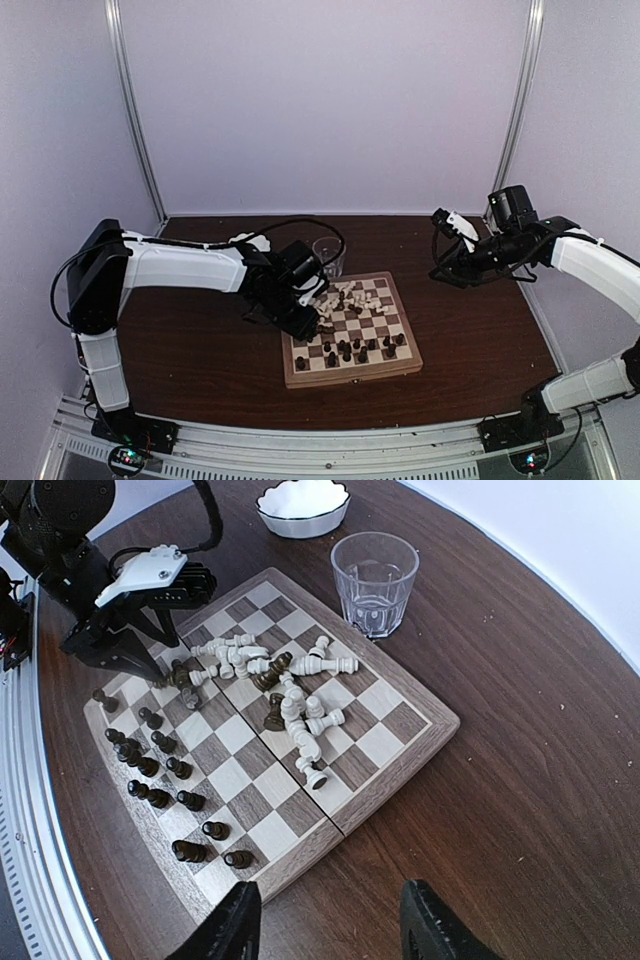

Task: Set up the chess pieces on the board
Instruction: Pick up the pawn from the chessboard.

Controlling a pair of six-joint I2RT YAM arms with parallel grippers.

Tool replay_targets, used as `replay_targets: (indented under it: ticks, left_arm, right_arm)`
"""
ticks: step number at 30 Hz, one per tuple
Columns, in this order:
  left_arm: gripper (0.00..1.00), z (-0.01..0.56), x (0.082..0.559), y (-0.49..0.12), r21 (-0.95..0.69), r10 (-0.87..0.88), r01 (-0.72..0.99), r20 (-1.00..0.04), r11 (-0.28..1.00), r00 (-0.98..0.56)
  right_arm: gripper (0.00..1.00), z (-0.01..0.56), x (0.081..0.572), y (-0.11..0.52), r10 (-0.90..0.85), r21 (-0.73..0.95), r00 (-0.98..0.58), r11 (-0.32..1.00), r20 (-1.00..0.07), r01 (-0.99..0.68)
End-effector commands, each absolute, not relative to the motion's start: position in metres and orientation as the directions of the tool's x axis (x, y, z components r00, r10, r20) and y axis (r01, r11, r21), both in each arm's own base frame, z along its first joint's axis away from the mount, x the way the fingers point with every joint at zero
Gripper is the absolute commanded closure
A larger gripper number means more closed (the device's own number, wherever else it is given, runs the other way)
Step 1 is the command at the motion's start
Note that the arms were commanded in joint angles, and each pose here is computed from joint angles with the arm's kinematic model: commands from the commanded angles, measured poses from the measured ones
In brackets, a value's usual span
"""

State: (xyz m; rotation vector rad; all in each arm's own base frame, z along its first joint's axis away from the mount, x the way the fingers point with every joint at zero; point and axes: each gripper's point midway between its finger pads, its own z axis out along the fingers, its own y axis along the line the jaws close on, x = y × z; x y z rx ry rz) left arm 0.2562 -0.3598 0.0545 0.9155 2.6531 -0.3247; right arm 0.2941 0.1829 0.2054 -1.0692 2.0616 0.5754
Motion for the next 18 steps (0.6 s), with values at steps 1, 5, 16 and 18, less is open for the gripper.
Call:
replay_targets:
  ticks: [1,5,16,18]
  left_arm:
    - [0.54,0.0591,0.2605,-0.3664,-0.107,0.552,0.628,-0.382,0.771,-0.741]
    - [0.54,0.0571,0.2608,-0.3670,-0.107,0.551,0.627,-0.381,0.771,-0.743]
    - [0.54,0.0559,0.2618,-0.3679,-0.103,0.555,0.631,-0.383,0.769,-0.738]
    - [0.53,0.0558,0.2623,-0.3694,-0.104,0.557,0.634,-0.386,0.766,-0.736]
  right_arm:
    - [0.50,0.2050,0.2919,0.1837,-0.500,0.059,-0.379,0.543,-0.778,-0.837]
    - [0.50,0.2046,0.2922,0.1837,-0.502,0.055,-0.376,0.542,-0.779,-0.838]
    - [0.50,0.2016,0.2931,0.1821,-0.512,0.048,-0.378,0.545,-0.771,-0.837]
    - [0.50,0.2018,0.2928,0.1824,-0.512,0.047,-0.376,0.544,-0.772,-0.838]
